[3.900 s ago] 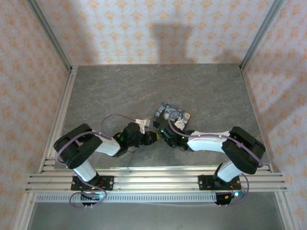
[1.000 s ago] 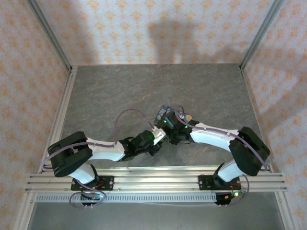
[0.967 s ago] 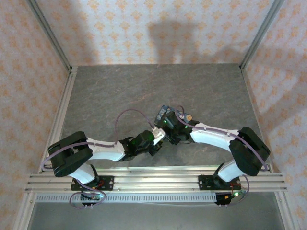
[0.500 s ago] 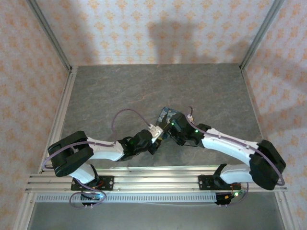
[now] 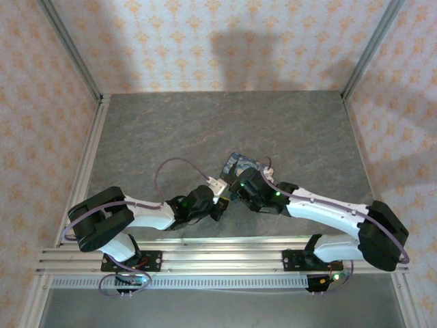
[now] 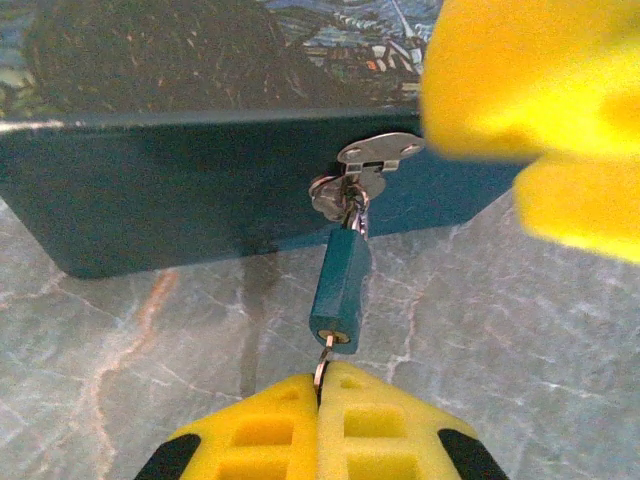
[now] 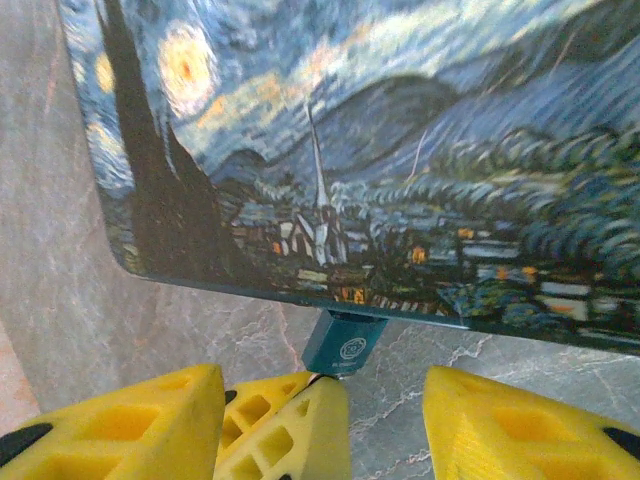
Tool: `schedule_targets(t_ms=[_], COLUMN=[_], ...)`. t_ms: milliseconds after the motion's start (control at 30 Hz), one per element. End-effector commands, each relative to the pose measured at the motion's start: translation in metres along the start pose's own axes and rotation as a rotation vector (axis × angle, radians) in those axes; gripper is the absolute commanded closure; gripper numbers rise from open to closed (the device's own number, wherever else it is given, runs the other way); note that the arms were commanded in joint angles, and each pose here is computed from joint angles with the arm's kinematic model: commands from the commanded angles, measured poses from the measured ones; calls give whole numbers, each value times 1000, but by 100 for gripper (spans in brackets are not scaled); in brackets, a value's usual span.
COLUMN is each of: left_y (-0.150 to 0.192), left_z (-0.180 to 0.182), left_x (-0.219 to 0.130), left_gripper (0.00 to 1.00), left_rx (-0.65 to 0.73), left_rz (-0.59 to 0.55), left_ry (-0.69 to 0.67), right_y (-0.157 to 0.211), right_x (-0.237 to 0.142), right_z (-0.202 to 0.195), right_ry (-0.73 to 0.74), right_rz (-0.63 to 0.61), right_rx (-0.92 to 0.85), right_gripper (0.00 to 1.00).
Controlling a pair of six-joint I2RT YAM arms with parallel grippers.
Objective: Unlock a padlock with a key
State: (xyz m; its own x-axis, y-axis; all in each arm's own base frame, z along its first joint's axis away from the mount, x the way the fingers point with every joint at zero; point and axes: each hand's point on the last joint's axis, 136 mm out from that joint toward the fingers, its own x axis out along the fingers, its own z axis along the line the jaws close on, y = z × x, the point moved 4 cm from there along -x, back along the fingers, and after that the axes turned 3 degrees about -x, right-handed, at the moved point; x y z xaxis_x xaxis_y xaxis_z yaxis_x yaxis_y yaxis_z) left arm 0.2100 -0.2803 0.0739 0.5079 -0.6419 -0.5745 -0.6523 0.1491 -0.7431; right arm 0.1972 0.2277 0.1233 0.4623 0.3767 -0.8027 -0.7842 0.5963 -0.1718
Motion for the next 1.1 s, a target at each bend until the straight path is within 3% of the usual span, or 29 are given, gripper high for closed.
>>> schedule_targets(t_ms=[0,367,767,1067], left_y=[-3,-12,-12,-9], left_z=[-4,-5,-8,-7], left_x=[-2,-4,-1,-4], left_gripper=[100,100,100,100], left_rx=[-134,-368,-487,-455], left_rz=[-22,-32,-31,-17], left_ry=[71,187,246,232], right_y=[3,8,7,-1], right_x=[11,29,42,37], right_z=[2,-1,-14,-20], right_ry=[-15,-18,-10,19], right_rz=[-24,-55,-86,-142], right_rx=[21,58,96,83], right_gripper=[45,46,55,77])
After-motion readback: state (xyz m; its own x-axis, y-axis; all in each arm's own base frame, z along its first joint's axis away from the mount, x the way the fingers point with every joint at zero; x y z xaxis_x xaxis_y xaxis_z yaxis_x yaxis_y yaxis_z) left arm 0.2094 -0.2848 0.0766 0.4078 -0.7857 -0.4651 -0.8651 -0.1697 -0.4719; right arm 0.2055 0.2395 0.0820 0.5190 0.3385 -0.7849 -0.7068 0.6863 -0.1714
